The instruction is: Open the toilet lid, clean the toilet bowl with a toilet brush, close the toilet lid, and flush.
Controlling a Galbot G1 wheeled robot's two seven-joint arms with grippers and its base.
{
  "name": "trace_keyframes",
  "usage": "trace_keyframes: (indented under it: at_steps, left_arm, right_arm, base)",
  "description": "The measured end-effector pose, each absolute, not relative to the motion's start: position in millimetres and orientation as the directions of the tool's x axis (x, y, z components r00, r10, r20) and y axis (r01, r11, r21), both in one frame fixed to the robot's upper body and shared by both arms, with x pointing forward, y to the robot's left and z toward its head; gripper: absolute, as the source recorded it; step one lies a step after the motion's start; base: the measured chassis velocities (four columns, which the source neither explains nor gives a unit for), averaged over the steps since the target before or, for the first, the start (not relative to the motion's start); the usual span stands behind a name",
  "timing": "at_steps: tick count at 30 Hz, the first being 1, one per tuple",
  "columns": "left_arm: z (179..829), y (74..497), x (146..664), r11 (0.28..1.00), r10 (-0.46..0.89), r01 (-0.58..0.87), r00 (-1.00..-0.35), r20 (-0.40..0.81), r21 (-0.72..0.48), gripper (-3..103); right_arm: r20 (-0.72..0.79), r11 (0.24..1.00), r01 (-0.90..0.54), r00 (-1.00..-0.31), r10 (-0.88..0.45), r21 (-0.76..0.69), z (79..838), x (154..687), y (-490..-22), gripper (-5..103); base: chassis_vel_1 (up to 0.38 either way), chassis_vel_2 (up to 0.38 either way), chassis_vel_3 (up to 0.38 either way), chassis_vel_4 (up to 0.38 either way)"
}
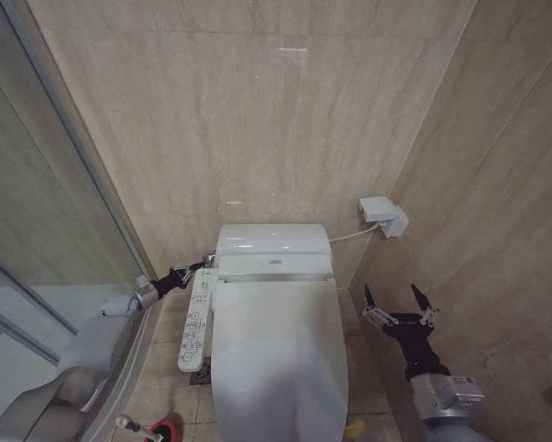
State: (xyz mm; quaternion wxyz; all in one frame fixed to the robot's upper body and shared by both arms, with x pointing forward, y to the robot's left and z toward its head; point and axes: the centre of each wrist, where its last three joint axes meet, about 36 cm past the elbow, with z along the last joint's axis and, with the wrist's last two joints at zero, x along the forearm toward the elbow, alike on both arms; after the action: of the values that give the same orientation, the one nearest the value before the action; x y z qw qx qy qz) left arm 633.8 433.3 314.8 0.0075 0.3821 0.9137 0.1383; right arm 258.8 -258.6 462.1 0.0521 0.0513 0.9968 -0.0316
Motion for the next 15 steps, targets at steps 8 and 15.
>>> trace_keyframes:
  at_steps: [8, 15]
  left_arm:
    - [313.4, 428.9, 635.0, 0.668, 0.703, 0.699, -0.705, 0.09, 0.255, 0]
    - [309.6, 430.4, 631.5, 0.669, 0.701, 0.699, -0.706, 0.098, 0.252, 0]
  right_arm:
    - [-0.107, 0.993, 0.106, -0.989, 0.099, -0.058, 462.1, 258.8, -258.7, 100]
    - [-0.107, 0.993, 0.106, -0.989, 0.099, -0.058, 462.1, 258.8, -258.7, 100]
  base:
    - [0.0, 0.0, 0.0, 0.0]
    - [0.0, 0.0, 0.0, 0.0]
